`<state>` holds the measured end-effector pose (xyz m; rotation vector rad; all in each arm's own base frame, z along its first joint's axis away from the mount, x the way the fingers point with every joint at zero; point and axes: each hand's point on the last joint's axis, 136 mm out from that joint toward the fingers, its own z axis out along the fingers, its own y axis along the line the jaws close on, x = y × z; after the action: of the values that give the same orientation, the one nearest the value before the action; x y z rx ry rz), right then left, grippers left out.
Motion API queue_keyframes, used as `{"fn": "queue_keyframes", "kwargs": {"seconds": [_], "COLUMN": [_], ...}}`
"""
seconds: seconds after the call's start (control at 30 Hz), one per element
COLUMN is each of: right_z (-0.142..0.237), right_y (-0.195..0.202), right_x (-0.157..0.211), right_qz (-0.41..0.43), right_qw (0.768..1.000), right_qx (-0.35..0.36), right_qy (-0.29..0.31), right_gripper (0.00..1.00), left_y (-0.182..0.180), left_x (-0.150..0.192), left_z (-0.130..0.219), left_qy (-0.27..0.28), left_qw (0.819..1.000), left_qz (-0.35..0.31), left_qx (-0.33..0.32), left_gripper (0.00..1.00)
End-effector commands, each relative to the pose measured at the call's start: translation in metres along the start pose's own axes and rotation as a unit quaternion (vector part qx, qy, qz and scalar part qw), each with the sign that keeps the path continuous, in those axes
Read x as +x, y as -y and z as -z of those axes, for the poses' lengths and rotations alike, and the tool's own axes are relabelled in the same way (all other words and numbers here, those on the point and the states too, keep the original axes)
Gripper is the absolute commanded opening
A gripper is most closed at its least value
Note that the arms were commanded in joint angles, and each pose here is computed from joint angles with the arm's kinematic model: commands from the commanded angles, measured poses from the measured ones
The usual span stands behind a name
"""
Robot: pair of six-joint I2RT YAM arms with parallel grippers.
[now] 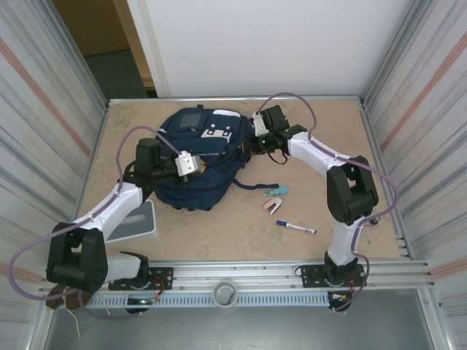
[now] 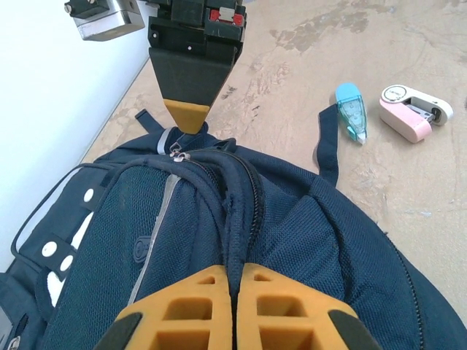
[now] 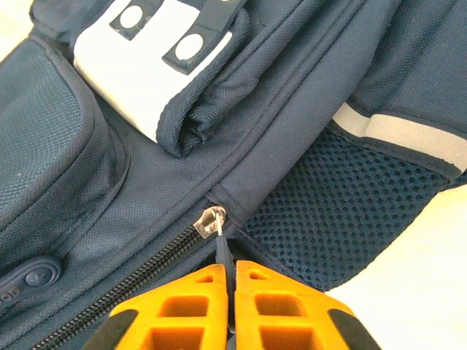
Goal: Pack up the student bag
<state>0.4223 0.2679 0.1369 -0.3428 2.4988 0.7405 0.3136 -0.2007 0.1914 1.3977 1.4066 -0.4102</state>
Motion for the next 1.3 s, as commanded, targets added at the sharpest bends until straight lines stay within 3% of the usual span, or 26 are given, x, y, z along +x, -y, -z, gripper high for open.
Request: {"fn": "queue_keyframes", "kwargs": {"seconds": [0.0, 0.23, 0.43, 0.5, 0.57, 0.67, 0.77, 1.0, 1.27], "right_z": [0.026, 0.005, -0.045, -0.057, -0.064, -0.054, -0.025, 0.029, 0.03], "right_y": [0.021, 0.076, 0.068, 0.069, 0.069, 0.076, 0.09, 0.105, 0.076], "right_x": [-0.003, -0.029, -0.053, -0.056, -0.057, -0.059, -0.059, -0.031, 0.009], "right_qz": [-0.014, -0.136, -0.17, -0.179, -0.182, -0.184, -0.189, -0.205, -0.201], "right_qw": [1.0, 0.99, 0.983, 0.981, 0.98, 0.981, 0.98, 0.973, 0.973], "right_qx": [-0.007, 0.002, -0.06, -0.067, -0.073, -0.06, -0.038, 0.006, 0.013], "right_qy": [0.012, 0.041, 0.031, 0.022, 0.016, 0.02, 0.047, 0.107, 0.114], "right_gripper": [0.24, 0.59, 0.69, 0.64, 0.47, 0.14, 0.0, 0.0, 0.0], "left_y": [-0.006, -0.005, -0.003, -0.003, -0.004, -0.007, -0.017, -0.048, -0.087], "left_x": [-0.034, -0.035, -0.032, -0.032, -0.031, -0.028, -0.021, 0.013, 0.048], "left_z": [0.009, 0.006, -0.003, -0.005, -0.008, -0.01, -0.012, -0.02, -0.005], "left_qy": [0.067, 0.07, 0.067, 0.067, 0.066, 0.059, 0.041, -0.031, -0.095], "left_qw": [0.997, 0.997, 0.997, 0.997, 0.998, 0.998, 0.999, 0.995, 0.967], "left_qz": [-0.026, -0.021, -0.017, -0.015, -0.012, -0.006, 0.022, 0.083, 0.188], "left_qx": [0.004, 0.009, 0.018, 0.02, 0.022, 0.015, 0.001, -0.046, -0.147], "left_gripper": [0.01, 0.01, 0.01, 0.01, 0.02, 0.02, 0.04, 0.08, 0.16]}}
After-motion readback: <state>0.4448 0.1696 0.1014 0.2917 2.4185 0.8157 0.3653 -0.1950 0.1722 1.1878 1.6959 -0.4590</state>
